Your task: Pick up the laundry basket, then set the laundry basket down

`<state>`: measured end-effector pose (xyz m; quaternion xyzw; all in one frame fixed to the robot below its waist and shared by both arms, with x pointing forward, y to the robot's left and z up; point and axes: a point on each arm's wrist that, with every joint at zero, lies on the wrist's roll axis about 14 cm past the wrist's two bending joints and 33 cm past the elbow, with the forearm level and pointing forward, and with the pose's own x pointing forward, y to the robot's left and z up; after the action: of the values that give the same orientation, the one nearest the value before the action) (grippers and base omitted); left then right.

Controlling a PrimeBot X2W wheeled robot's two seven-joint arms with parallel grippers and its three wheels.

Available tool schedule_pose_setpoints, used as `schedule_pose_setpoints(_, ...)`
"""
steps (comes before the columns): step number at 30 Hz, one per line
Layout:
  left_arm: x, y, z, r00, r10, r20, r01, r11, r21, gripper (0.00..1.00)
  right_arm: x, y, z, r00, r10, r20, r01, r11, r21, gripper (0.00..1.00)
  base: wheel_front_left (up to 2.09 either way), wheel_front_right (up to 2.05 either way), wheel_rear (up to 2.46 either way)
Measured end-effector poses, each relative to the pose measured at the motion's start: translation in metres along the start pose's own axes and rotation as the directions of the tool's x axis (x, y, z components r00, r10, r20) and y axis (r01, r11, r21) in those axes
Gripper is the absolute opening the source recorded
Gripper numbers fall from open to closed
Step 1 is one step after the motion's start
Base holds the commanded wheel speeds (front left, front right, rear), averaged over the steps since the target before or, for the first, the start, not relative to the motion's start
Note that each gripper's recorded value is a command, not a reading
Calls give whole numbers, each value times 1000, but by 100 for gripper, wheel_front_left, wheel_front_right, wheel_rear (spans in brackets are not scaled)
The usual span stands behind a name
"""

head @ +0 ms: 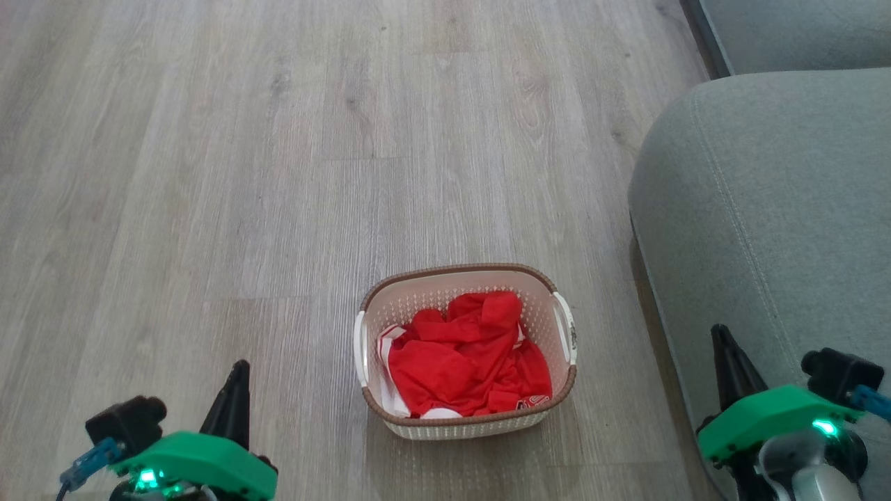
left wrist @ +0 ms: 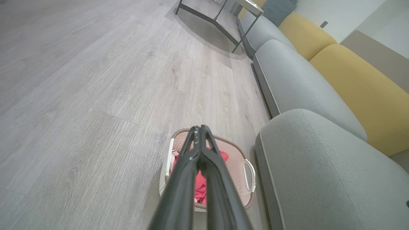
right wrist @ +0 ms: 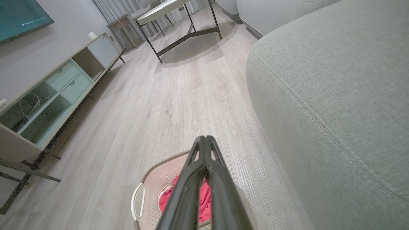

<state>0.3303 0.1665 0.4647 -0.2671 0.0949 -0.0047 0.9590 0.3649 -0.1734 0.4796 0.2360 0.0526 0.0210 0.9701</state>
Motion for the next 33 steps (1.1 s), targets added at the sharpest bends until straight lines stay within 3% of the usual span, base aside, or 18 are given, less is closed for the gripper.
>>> schedule_pose_setpoints(20,8,6,2,1000,7,-7,-8,976,-219,0,1,-8,1,1000,-29,4,28,970,240,0,0,0,0)
schedule_pose_setpoints(33,14,5,3,1000,-2,-5,0,932,-362,0,2,-12,3,999,-41,6,35,920,390,0,0,0,0)
